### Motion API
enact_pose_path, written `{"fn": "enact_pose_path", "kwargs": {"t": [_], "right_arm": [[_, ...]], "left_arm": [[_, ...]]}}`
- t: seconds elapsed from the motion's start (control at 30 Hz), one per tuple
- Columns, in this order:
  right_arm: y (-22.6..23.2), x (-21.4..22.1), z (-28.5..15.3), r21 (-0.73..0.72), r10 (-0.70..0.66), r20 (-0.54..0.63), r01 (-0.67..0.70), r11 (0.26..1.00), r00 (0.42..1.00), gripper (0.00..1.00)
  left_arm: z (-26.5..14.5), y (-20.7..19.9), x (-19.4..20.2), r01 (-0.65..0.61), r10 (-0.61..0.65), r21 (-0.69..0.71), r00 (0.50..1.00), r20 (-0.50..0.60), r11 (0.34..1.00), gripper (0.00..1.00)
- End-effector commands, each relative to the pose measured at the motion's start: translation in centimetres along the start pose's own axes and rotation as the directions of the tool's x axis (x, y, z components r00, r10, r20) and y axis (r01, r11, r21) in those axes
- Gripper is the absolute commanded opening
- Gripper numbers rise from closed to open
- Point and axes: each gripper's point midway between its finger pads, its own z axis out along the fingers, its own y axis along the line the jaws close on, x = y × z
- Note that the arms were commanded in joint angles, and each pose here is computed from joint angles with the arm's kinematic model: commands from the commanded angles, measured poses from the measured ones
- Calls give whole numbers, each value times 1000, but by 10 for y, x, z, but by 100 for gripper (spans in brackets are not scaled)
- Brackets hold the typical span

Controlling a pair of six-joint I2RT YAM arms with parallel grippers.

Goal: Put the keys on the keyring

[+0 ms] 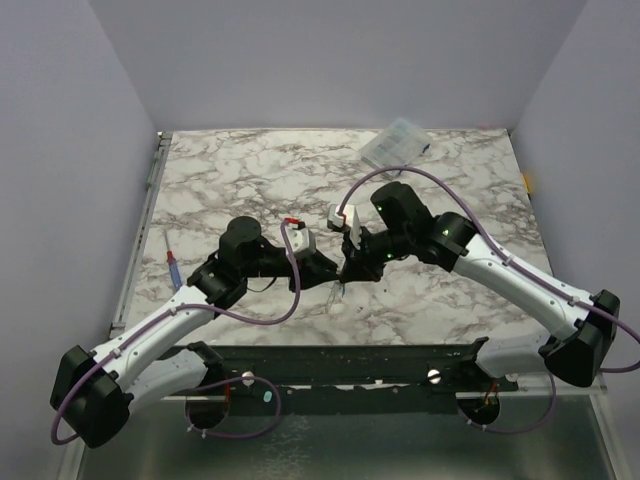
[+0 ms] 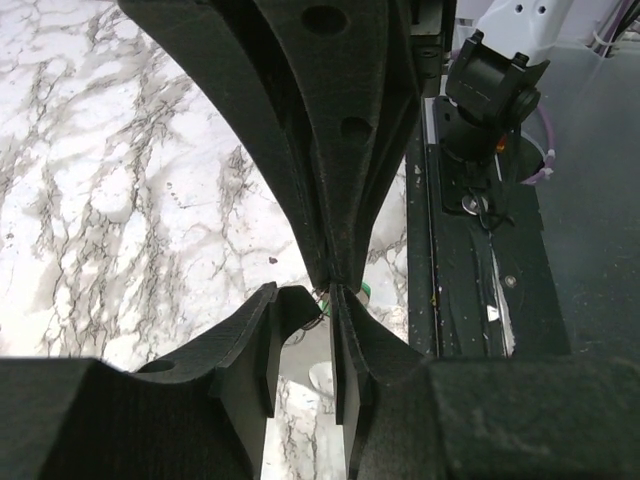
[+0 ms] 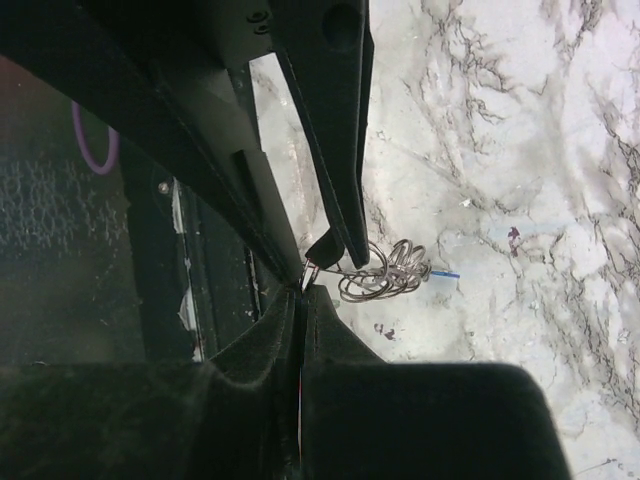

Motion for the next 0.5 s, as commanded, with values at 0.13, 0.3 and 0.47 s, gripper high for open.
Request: {"fn": "enact_pose_path", "kwargs": {"t": [0.13,0.3,0.47], "right_arm": [[17,-19,-6,-44,-81,87,85,995,993,1],[20,-20,-8,-46,-103,106,109,993,989,1],[22,-21,-9,-51,-123,121,130,990,985,1]], "left_arm": [[4,-1,-1,9,-9,14,1000,0,1000,26],[4,-2,-1,10,-11,17,1000,1,1000,22],[4,-5,-2,10,-10,34,1000,3,999,28]]}}
